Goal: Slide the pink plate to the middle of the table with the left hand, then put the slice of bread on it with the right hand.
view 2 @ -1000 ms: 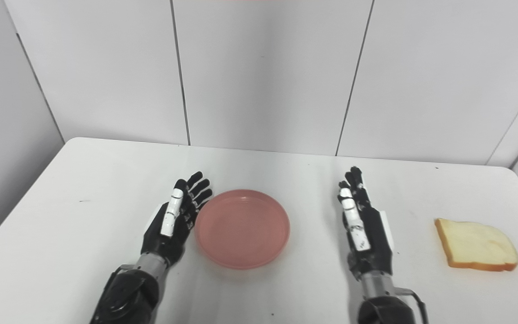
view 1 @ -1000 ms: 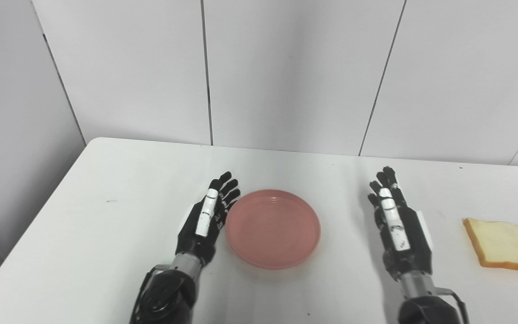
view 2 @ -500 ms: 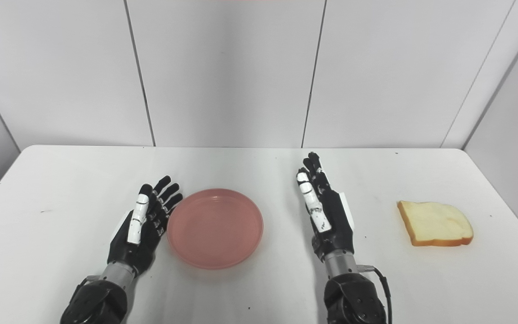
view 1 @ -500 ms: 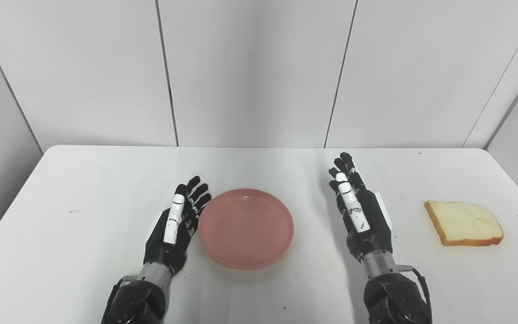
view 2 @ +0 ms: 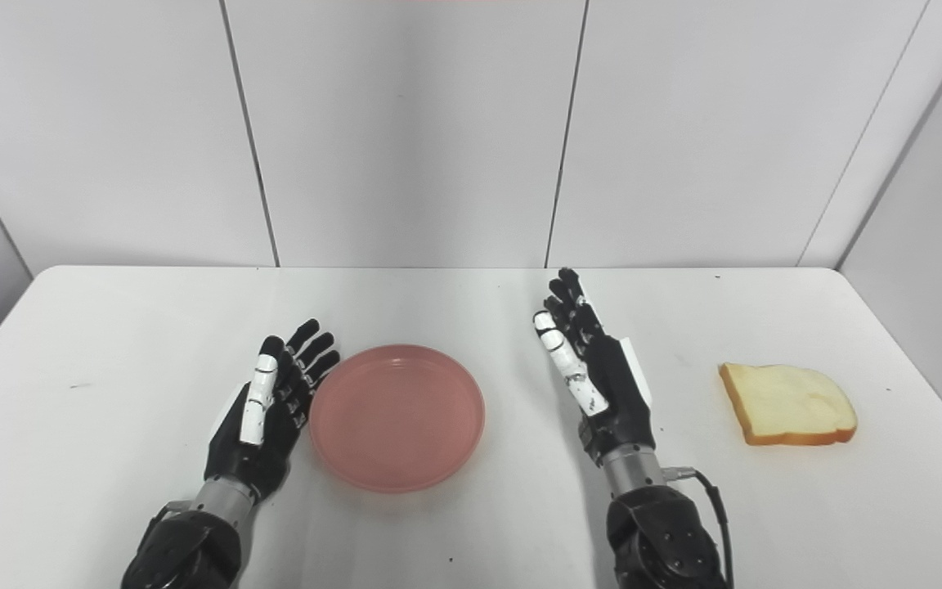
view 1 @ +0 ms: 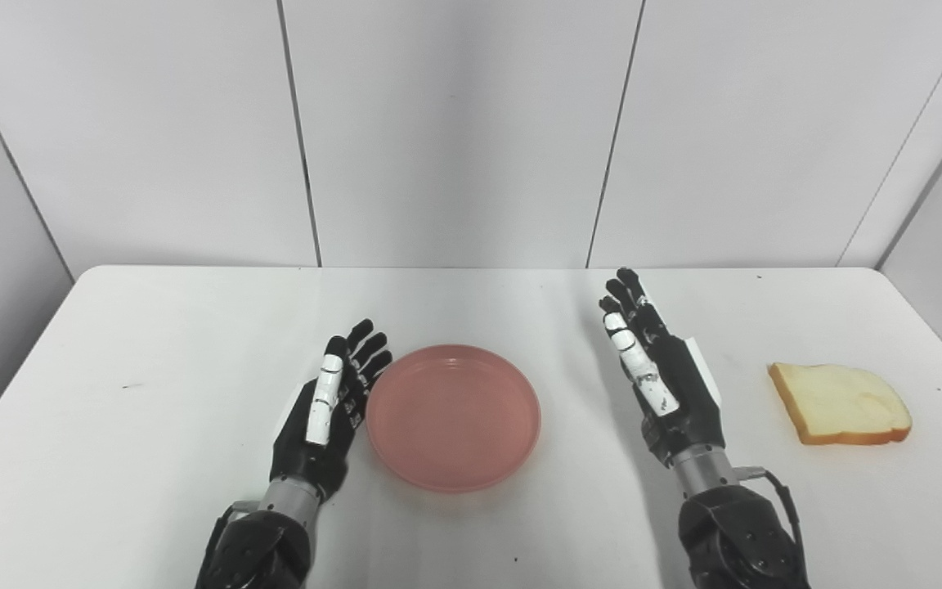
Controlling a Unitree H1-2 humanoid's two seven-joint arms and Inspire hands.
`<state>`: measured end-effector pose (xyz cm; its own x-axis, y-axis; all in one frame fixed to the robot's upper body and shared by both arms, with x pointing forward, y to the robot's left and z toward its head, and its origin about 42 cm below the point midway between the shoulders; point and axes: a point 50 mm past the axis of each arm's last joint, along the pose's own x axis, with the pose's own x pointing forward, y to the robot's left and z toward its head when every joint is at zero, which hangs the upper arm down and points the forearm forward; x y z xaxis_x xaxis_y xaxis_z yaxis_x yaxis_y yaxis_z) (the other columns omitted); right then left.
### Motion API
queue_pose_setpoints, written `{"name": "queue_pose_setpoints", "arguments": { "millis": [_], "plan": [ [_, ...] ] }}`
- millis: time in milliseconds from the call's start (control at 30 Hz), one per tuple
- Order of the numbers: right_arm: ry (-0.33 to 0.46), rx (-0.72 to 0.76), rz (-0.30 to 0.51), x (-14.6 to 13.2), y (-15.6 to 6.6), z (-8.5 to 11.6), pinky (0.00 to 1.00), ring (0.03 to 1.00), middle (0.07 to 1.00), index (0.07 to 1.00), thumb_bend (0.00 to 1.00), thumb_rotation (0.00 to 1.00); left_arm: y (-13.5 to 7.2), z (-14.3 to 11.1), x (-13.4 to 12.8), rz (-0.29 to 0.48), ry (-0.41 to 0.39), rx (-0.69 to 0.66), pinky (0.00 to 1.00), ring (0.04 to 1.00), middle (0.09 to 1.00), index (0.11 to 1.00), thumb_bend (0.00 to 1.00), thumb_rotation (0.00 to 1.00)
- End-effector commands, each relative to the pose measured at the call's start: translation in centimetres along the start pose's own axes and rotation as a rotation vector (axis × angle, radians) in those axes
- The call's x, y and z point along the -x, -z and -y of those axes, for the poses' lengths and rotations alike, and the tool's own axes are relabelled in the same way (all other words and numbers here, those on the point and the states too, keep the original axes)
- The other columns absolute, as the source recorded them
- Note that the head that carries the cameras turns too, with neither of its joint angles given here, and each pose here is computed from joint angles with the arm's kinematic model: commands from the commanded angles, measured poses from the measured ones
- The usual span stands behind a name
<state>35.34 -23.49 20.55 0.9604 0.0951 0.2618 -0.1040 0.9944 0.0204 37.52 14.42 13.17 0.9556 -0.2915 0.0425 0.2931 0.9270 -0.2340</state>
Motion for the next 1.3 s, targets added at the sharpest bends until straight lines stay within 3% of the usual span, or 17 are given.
{"name": "queue_pose_setpoints", "arguments": {
  "millis": [0,100,200,333,467,600,767,1000,1267],
  "plan": [
    [-0.013,0.064,0.163,-1.0,-3.5,0.8,0.99,0.934,0.938,0.953,0.65,0.66,0.1,0.7,-0.5,0.004,0.01,0.002,0.93,0.926,0.925,0.91,0.65,0.93],
    [0.006,0.125,0.196,-1.0,-5.1,2.3,0.99,0.929,0.928,0.94,0.67,0.64,0.3,0.9,-0.8,0.007,0.009,0.006,0.94,0.927,0.925,0.909,0.65,0.93],
    [0.018,0.176,0.216,-1.1,-6.7,3.7,0.93,0.902,0.901,0.919,0.65,0.5,0.3,1.0,-1.0,0.01,0.006,0.007,0.94,0.927,0.924,0.907,0.65,0.93],
    [0.022,0.379,0.213,-1.2,-9.3,6.6,0.83,0.857,0.871,0.893,0.64,0.39,0.3,0.9,-1.1,0.016,-0.002,-0.014,0.93,0.922,0.919,0.904,0.65,0.94],
    [0.003,0.529,0.149,-1.3,-11.4,9.5,0.81,0.868,0.867,0.873,0.67,0.29,0.3,0.4,-1.1,0.021,-0.006,-0.024,0.92,0.924,0.921,0.905,0.64,0.95],
    [-0.084,0.756,0.075,-1.5,-13.7,13.3,0.8,0.836,0.833,0.846,0.68,0.22,0.1,-0.2,-1.0,0.025,-0.003,-0.022,0.93,0.931,0.93,0.913,0.63,0.95],
    [-0.077,1.02,-0.051,-1.2,-15.9,17.0,0.77,0.844,0.829,0.808,0.8,0.17,-0.1,-0.4,-1.1,0.022,-0.014,-0.009,0.92,0.93,0.93,0.91,0.63,0.93],
    [-0.105,1.165,-0.163,-1.0,-16.8,20.9,0.81,0.879,0.855,0.817,0.86,0.15,-0.4,-0.6,-1.0,0.027,-0.014,0.0,0.92,0.929,0.931,0.911,0.62,0.93],
    [-0.169,1.33,-0.296,-1.5,-16.9,22.3,0.85,0.876,0.855,0.844,0.92,0.18,-0.7,-1.8,-0.8,0.037,-0.006,-0.002,0.94,0.94,0.94,0.918,0.64,0.93]
  ]
}}
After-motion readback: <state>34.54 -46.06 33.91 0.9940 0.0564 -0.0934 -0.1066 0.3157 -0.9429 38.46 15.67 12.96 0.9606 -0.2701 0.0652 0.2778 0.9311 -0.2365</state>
